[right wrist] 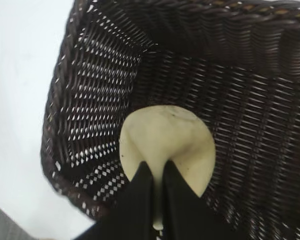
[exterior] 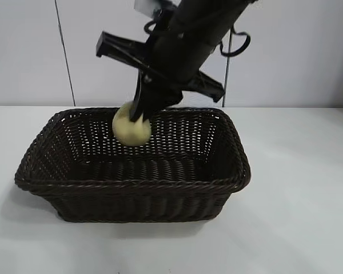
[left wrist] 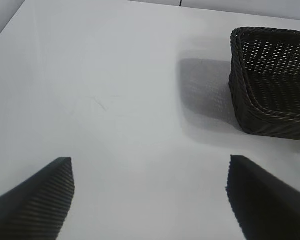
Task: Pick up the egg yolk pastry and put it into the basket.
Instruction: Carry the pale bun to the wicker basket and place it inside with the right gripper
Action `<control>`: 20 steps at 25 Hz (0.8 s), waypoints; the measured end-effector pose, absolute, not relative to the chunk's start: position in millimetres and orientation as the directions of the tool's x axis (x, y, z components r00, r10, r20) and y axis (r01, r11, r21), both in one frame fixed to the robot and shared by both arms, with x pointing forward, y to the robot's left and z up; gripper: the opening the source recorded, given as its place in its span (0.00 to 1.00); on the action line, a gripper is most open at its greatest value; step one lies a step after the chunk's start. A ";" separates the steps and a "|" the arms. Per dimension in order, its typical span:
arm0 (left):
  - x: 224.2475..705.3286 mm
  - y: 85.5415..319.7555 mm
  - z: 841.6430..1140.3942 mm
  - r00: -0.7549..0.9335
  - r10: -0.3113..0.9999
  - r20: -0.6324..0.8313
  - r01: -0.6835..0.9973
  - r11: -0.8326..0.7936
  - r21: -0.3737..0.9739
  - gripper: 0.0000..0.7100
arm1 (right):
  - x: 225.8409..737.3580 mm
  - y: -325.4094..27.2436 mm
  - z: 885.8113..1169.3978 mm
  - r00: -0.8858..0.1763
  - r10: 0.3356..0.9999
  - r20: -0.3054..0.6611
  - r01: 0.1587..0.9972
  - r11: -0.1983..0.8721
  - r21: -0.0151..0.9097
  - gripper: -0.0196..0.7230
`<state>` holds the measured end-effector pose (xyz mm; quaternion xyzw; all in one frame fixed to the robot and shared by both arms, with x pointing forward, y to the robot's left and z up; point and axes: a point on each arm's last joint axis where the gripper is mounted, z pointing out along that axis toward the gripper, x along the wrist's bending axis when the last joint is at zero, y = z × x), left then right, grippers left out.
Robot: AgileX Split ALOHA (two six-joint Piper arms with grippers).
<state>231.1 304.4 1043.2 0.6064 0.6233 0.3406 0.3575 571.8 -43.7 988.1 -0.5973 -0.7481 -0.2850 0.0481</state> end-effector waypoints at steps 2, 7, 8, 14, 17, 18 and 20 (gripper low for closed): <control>231.1 304.4 1043.2 -0.009 0.999 -0.033 0.512 0.032 0.858 0.85 | 574.9 -41.5 971.2 -0.264 0.874 0.407 0.933 0.125 0.337 0.06; 231.1 304.4 1043.2 -0.009 0.999 -0.033 0.512 0.032 0.858 0.85 | 578.2 -39.4 949.9 -0.247 0.885 0.394 0.945 0.130 0.301 0.06; 231.1 304.4 1043.2 -0.009 0.999 -0.033 0.512 0.032 0.858 0.85 | 578.3 -39.4 949.8 -0.247 0.885 0.394 0.945 0.130 0.301 0.08; 231.1 304.4 1043.2 -0.009 0.999 -0.033 0.512 0.032 0.858 0.85 | 578.4 -39.4 949.8 -0.247 0.885 0.395 0.945 0.128 0.302 0.49; 231.1 304.4 1043.2 -0.009 0.999 -0.033 0.512 0.032 0.858 0.85 | 577.4 -39.5 951.7 -0.254 0.885 0.390 0.944 0.140 0.299 0.68; 231.1 304.4 1043.2 -0.009 0.999 -0.033 0.512 0.032 0.858 0.85 | 577.1 -40.0 955.3 -0.266 0.885 0.382 0.941 0.153 0.301 0.70; 231.1 304.4 1043.2 -0.009 0.999 -0.033 0.512 0.032 0.858 0.85 | 577.5 -40.1 968.9 -0.293 0.883 0.366 0.934 0.182 0.307 0.72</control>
